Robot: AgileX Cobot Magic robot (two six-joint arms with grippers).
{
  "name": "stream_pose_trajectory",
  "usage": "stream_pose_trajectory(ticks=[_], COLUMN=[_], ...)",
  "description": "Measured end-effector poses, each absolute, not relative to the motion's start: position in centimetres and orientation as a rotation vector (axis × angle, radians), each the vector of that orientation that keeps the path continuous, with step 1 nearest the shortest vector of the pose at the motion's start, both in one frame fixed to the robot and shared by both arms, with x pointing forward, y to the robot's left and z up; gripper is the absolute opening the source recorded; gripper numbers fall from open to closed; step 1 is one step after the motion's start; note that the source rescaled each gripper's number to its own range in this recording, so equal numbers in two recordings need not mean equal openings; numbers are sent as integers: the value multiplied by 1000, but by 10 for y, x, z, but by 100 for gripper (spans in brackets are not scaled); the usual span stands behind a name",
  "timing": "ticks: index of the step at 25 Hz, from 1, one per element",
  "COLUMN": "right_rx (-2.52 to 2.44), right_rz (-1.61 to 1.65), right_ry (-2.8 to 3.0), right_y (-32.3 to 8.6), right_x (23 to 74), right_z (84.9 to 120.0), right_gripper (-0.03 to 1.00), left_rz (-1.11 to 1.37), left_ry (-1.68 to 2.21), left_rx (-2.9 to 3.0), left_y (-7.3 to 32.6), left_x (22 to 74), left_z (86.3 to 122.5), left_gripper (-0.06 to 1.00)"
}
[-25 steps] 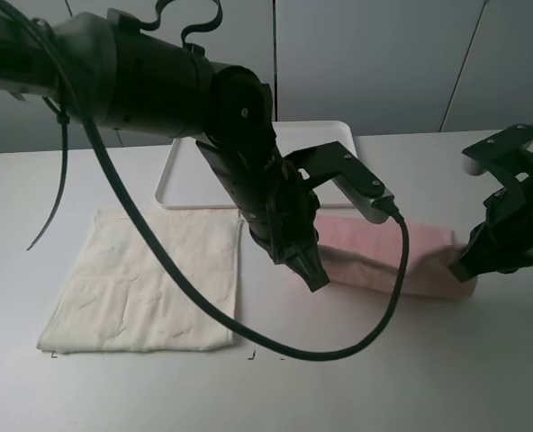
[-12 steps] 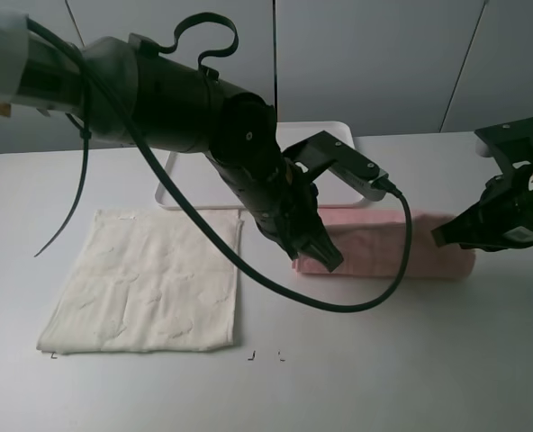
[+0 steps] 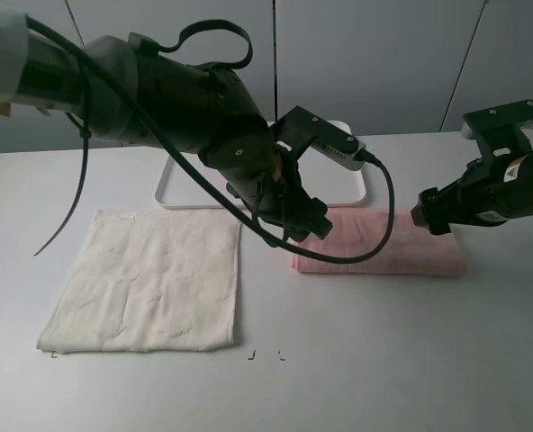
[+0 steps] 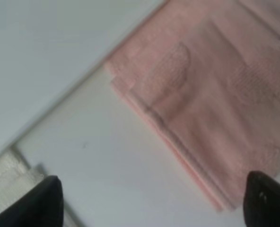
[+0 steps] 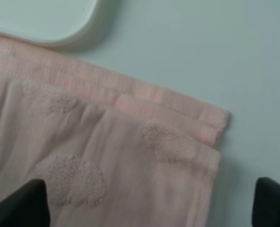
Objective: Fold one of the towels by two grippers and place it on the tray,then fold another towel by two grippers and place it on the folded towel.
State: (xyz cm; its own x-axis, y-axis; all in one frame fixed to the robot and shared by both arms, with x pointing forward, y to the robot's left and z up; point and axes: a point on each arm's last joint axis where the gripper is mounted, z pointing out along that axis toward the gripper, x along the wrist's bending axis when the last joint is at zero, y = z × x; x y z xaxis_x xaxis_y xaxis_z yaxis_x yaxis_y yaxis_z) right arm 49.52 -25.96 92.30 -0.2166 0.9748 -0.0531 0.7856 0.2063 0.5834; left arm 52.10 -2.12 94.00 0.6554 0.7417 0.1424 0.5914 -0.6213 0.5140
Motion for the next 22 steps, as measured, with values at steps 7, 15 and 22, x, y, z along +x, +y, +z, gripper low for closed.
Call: stream_pose_trajectory(ticks=[7,15,22], right_rx=[1779,2067,2190], right_rz=[548,264,207], right_ry=[2033,2127,2153], right_y=[-272,-279,-286], right_x=[506,539,554], right_z=[932,944,945], right_gripper=[100,100,100], left_rz=[419,175,112], left_ry=[1226,1468,1512], left_rx=[2419,2361,2450], left_y=[-16,-20,-23], left_x=[526,559,561], left_z=[943,959,943], left_gripper=[99,100,100])
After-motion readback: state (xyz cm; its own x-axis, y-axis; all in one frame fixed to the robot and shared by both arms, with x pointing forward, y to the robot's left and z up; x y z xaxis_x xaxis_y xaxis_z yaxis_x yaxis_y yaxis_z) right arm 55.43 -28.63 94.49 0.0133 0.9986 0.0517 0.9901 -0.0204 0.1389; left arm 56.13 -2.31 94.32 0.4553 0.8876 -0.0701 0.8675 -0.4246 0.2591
